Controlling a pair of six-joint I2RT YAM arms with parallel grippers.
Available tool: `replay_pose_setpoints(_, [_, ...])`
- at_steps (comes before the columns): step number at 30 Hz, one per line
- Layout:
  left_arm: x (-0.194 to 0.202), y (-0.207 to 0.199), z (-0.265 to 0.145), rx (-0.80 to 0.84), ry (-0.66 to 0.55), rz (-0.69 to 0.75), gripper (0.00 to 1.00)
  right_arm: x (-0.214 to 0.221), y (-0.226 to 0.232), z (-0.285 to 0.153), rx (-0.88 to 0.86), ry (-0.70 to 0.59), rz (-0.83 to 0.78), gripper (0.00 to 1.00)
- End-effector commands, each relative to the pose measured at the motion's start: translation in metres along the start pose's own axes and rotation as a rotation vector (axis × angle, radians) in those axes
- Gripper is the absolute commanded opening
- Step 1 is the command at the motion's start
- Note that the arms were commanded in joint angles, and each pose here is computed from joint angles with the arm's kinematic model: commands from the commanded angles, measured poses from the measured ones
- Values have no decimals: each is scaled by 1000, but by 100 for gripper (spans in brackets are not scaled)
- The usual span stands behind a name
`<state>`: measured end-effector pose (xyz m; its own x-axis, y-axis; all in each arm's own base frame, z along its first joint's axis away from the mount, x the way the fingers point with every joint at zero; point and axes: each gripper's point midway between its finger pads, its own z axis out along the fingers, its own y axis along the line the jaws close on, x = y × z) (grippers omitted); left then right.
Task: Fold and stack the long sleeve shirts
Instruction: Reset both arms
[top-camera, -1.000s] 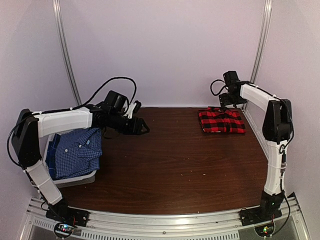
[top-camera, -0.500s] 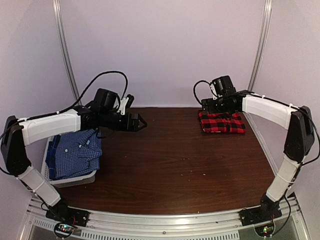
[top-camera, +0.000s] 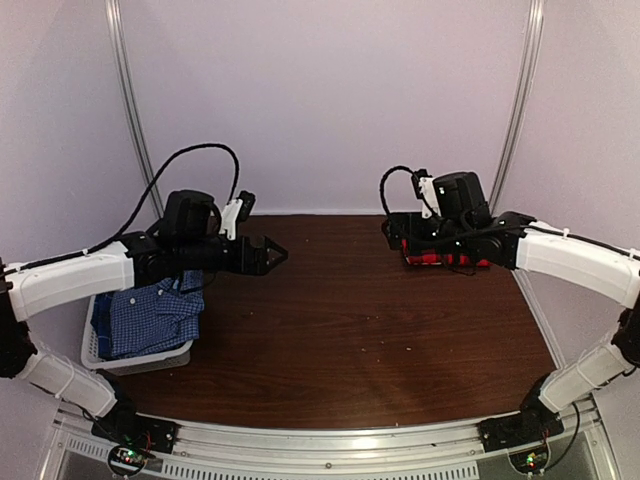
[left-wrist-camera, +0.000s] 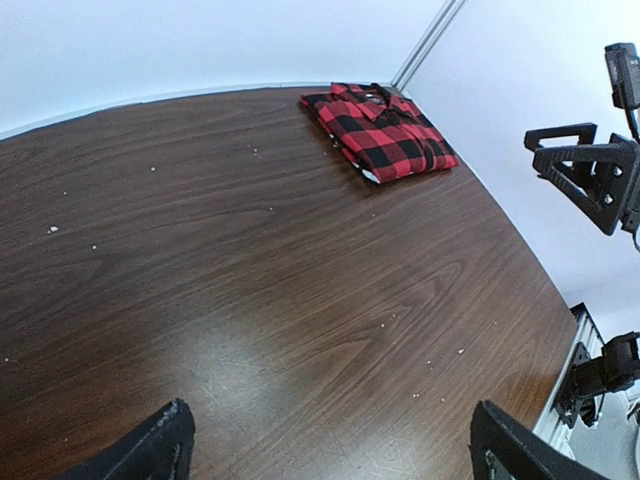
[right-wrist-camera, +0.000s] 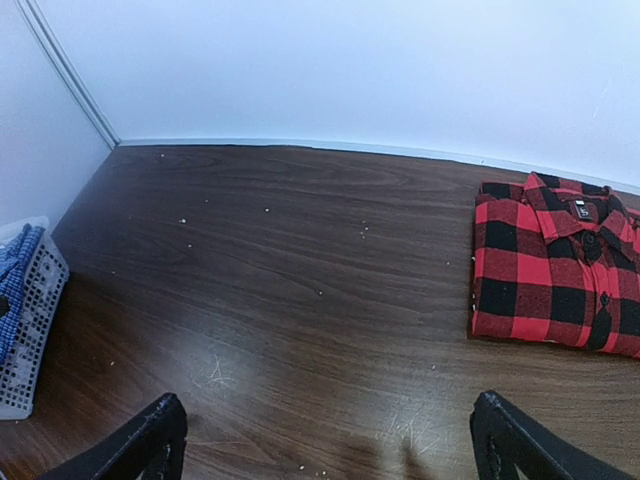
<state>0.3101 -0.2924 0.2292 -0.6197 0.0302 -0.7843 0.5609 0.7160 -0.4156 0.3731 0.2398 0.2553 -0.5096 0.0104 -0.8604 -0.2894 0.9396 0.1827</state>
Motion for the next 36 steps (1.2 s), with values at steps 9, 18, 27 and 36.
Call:
replay_pose_setpoints(9, [-21, -11, -5, -9, -119, 10, 98, 3, -19, -49, -11, -137, 139, 100])
replay_pose_setpoints(18, [-34, -6, 1, -53, -150, 1, 98, -5, -26, -67, -16, -220, 185, 100])
replay_pose_setpoints(27, [-44, -1, 5, -93, -175, 13, 98, -11, -30, -60, 37, -225, 179, 100])
replay_pose_setpoints(36, [-51, 6, 3, -137, -197, 19, 98, -17, -29, -60, 29, -244, 177, 100])
